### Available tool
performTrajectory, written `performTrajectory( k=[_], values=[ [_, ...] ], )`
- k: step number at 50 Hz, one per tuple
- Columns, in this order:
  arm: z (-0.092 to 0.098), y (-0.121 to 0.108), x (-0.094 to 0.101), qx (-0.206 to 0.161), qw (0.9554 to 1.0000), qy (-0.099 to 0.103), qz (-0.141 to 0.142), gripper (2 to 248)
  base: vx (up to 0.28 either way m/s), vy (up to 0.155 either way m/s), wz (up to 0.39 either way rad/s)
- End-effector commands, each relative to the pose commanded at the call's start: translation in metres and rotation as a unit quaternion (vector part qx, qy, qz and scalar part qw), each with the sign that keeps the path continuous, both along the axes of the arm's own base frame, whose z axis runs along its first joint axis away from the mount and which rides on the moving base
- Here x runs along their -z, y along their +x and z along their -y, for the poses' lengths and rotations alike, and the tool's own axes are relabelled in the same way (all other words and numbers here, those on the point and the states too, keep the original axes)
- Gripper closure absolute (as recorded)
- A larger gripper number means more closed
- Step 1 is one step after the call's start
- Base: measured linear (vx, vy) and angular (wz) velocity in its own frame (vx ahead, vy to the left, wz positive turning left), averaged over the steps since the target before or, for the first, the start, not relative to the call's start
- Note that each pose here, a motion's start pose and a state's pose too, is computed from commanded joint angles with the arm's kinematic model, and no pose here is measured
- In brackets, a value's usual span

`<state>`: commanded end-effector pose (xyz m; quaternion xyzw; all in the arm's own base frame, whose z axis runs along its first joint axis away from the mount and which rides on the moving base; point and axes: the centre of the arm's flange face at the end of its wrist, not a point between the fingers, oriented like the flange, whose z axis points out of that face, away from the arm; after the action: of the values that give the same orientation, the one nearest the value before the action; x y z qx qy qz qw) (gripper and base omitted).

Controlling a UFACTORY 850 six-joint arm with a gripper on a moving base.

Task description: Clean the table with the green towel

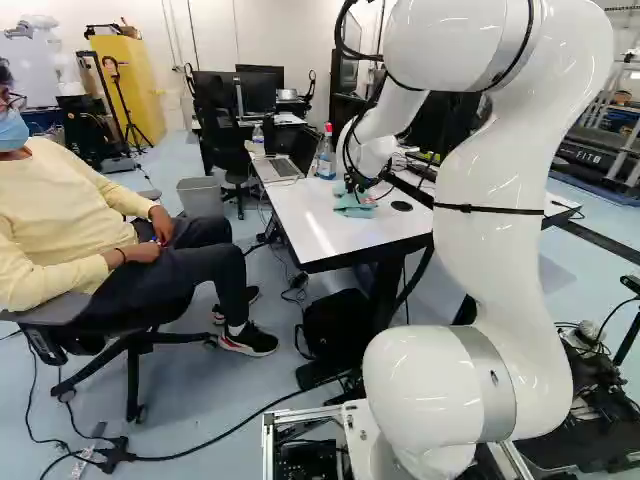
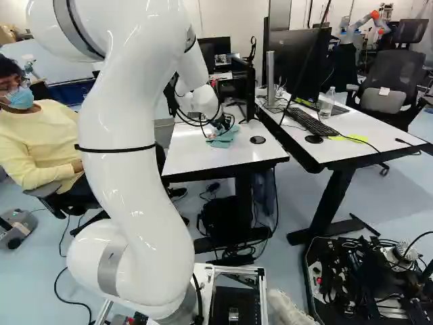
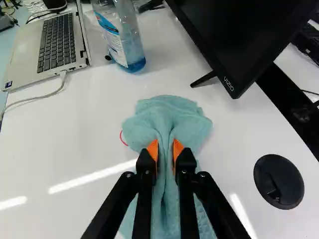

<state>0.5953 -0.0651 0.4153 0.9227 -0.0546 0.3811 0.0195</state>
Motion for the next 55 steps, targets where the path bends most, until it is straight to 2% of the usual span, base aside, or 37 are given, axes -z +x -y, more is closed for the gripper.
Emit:
performTrajectory(
  k=[9,36,55],
  values=[
    [0.0,-0.0004,0.0004,0.0,1.0,0.0,-0.003,196,0.0,0.0,0.0],
    [-0.0007,-0.0057,0.0052,0.0,0.9991,0.005,-0.043,196,0.0,0.0,0.0],
    [-0.0009,-0.0074,0.0066,0.0,0.9985,0.006,-0.055,196,0.0,0.0,0.0]
  ],
)
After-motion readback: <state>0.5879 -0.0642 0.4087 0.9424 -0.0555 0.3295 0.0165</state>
